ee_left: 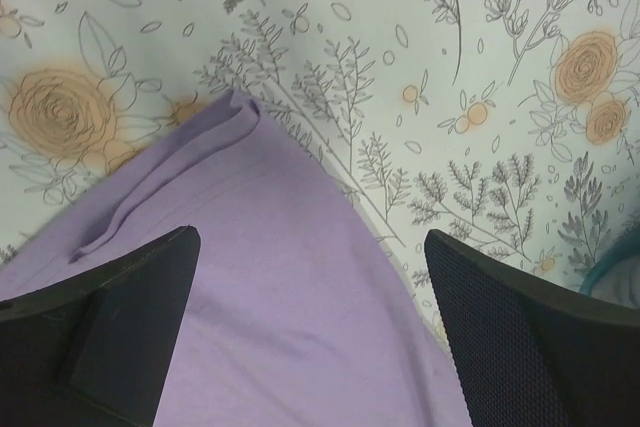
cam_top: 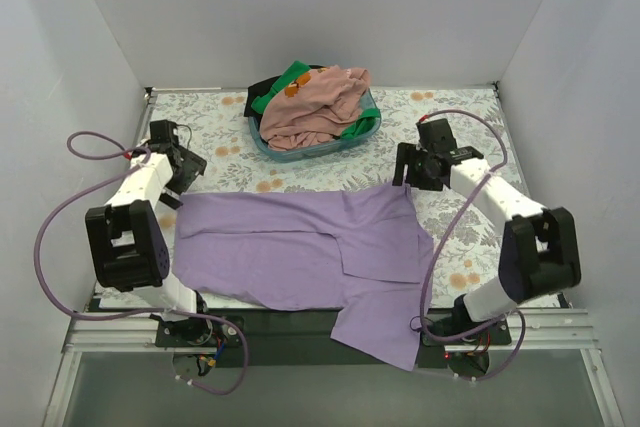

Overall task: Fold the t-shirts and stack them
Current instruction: Fold the tshirt

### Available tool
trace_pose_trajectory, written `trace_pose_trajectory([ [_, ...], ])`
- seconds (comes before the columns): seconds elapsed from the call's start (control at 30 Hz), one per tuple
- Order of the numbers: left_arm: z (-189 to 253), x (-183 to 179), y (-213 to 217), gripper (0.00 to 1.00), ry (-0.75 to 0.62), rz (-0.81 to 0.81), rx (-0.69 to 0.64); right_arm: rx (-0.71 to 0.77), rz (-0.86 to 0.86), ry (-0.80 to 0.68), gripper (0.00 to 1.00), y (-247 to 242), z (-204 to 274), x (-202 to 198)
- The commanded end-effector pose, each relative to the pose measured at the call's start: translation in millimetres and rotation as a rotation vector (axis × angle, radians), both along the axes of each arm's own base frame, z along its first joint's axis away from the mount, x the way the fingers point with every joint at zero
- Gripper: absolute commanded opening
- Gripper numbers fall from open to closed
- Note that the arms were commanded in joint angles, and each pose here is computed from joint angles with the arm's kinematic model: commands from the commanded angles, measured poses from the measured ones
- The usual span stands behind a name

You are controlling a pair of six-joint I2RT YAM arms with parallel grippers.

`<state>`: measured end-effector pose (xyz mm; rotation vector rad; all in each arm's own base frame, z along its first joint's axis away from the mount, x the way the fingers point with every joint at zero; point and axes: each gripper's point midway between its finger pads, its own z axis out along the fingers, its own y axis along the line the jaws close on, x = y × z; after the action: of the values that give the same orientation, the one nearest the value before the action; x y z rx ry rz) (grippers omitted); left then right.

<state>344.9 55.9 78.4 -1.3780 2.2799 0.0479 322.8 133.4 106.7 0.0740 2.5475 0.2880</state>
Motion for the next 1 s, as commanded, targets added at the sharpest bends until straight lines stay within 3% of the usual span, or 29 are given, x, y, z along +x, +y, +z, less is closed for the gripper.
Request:
trace_pose_trajectory([
  [0.0, -0.5, 16.2, 4.8, 0.97, 0.006, -0.040, 0.007, 0.032, 0.089, -0.033, 0.77, -1.2, -2.9, 39.7],
  [0.13, -8.6, 33.7, 7.7, 0.97, 0.021, -0.060, 0.005, 0.003, 0.086, -0.023, 0.71, -9.6, -17.9, 69.1],
  [0.3, -39.8, 26.9, 16.3, 0.86, 0.129, -0.029, 0.023, 0.036, 0.110, 0.016, 0.64, -6.0, -38.2, 84.4],
  [0.53, -76.6, 4.5, 20.0, 0.63, 0.230, 0.004, 0.006, 0.019, 0.102, 0.073, 0.54, -9.2, -66.5, 78.0],
  [0.63, -87.0, 0.9, 15.5, 0.40, 0.236, -0.006, -0.017, -0.020, 0.078, 0.080, 0.47, -17.0, -73.9, 78.6],
  [0.73, -95.0, 1.2, 8.7, 0.01, 0.235, -0.022, -0.050, -0.050, 0.056, 0.073, 0.18, -23.2, -77.5, 82.7],
  [0.77, -96.5, 1.8, 8.0, 0.00, 0.234, -0.024, -0.057, -0.050, 0.055, 0.069, 0.03, -22.6, -76.8, 83.8],
  [0.83, -96.0, 7.8, 6.2, 0.00, 0.211, -0.034, -0.067, -0.114, -0.002, 0.044, 0.01, -36.9, -74.8, 90.8],
  [0.97, -75.8, 33.4, 4.2, 0.00, 0.098, -0.058, -0.074, -0.107, -0.085, -0.048, 0.01, -53.4, -50.7, 112.4],
])
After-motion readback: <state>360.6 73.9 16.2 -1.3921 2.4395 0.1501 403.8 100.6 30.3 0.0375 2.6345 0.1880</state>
